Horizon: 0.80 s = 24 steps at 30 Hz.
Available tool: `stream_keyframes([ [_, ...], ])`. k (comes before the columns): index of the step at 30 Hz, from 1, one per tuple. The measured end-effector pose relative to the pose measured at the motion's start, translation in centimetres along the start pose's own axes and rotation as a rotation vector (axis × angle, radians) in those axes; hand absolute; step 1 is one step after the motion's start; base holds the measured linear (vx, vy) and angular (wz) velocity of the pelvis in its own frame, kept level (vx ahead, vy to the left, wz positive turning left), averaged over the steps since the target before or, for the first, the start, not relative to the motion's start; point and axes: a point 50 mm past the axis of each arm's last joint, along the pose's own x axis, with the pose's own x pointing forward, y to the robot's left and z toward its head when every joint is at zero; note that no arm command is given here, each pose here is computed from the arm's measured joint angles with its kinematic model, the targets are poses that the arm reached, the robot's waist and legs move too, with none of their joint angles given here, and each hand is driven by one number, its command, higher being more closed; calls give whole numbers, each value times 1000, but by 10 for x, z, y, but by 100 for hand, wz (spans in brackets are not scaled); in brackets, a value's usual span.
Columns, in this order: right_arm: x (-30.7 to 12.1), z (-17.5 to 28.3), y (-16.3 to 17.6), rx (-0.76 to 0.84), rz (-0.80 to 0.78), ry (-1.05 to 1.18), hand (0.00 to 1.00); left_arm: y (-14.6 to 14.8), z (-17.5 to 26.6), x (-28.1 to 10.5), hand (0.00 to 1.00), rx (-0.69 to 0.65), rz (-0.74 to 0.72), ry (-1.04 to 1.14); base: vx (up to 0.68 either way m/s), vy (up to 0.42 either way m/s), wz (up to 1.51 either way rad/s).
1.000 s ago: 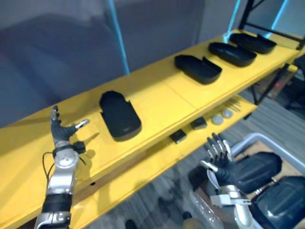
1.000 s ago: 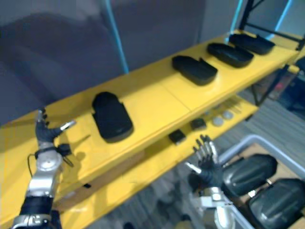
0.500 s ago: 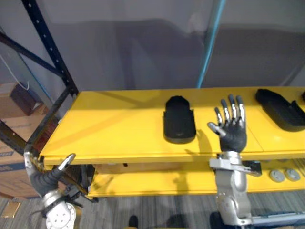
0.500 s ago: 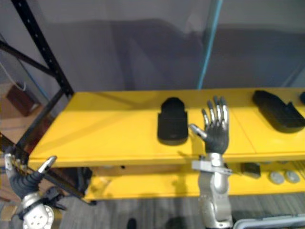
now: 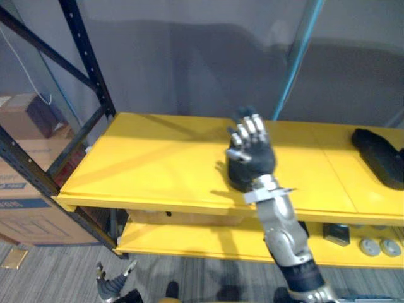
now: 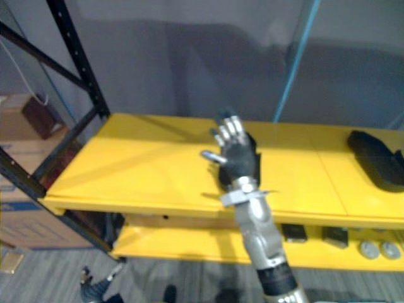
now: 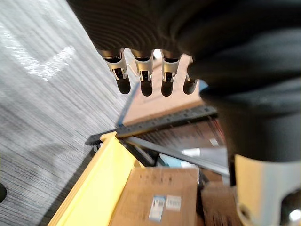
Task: Walk over and take plastic housings, then place them on the shelf
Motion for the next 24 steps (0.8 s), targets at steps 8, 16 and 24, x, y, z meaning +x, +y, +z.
stream_keyframes([
  [8, 37, -31, 29, -34, 32, 162, 0, 6, -39, -8, 0, 46, 9, 175, -12, -31, 13],
  [16, 52, -43, 34, -65, -142, 198, 0, 6, -45, -9, 0, 3, -31, 218, -14, -14, 9],
  [24, 60, -51, 6, -124, -354, 270, 0, 5, -49, -9, 0, -67, -58, 259, 11, -10, 2],
])
